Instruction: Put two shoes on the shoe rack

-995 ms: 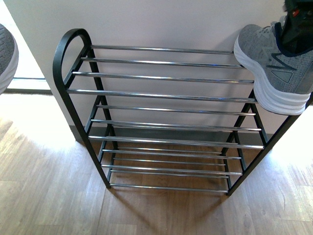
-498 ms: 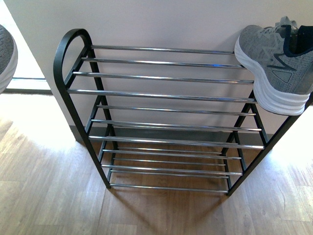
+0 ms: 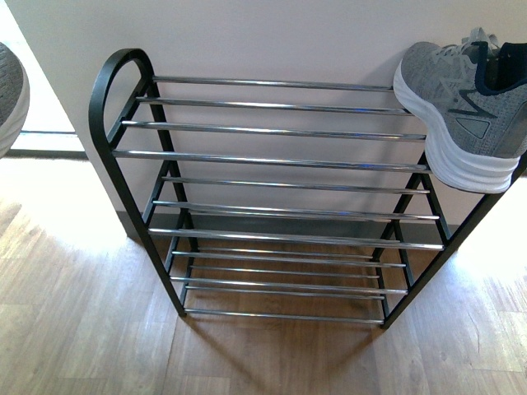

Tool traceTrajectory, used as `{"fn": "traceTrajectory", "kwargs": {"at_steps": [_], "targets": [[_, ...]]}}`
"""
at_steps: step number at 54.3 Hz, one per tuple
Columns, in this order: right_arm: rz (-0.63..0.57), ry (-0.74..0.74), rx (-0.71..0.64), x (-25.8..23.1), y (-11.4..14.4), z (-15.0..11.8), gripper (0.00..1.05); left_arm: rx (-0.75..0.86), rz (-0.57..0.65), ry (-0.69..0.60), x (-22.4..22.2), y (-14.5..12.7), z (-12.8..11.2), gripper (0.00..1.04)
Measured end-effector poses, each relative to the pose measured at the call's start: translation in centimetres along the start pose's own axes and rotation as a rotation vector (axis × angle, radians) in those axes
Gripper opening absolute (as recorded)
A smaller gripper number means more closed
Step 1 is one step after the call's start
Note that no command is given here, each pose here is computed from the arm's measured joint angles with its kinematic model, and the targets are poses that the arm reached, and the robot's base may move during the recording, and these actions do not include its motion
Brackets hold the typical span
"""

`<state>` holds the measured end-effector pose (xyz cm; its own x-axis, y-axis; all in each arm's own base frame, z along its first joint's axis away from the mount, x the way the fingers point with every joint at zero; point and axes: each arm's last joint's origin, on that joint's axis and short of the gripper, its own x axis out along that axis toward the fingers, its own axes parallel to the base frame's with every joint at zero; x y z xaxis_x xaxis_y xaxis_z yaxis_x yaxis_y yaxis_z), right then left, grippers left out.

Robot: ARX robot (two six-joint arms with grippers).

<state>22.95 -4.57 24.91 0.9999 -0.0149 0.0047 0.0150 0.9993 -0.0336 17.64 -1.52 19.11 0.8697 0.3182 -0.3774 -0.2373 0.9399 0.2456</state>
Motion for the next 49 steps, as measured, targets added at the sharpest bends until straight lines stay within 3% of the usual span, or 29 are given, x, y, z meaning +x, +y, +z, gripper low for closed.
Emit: {"fn": "traceTrajectory", "kwargs": {"at_steps": [9,23,49], "targets": [[0.011,0.016,0.019,-2.1,1.4,-2.2,0.02,0.0,-0.003,0.0,0.0,0.0,0.0,0.02],[0.012,0.016,0.024,-5.1,2.9,-4.6,0.02,0.0,-0.002,0.0,0.0,0.0,0.0,0.02],[0.01,0.013,0.023,-8.3,4.6,-6.5,0.02,0.0,-0.002,0.0,0.0,0.0,0.0,0.02]]}}
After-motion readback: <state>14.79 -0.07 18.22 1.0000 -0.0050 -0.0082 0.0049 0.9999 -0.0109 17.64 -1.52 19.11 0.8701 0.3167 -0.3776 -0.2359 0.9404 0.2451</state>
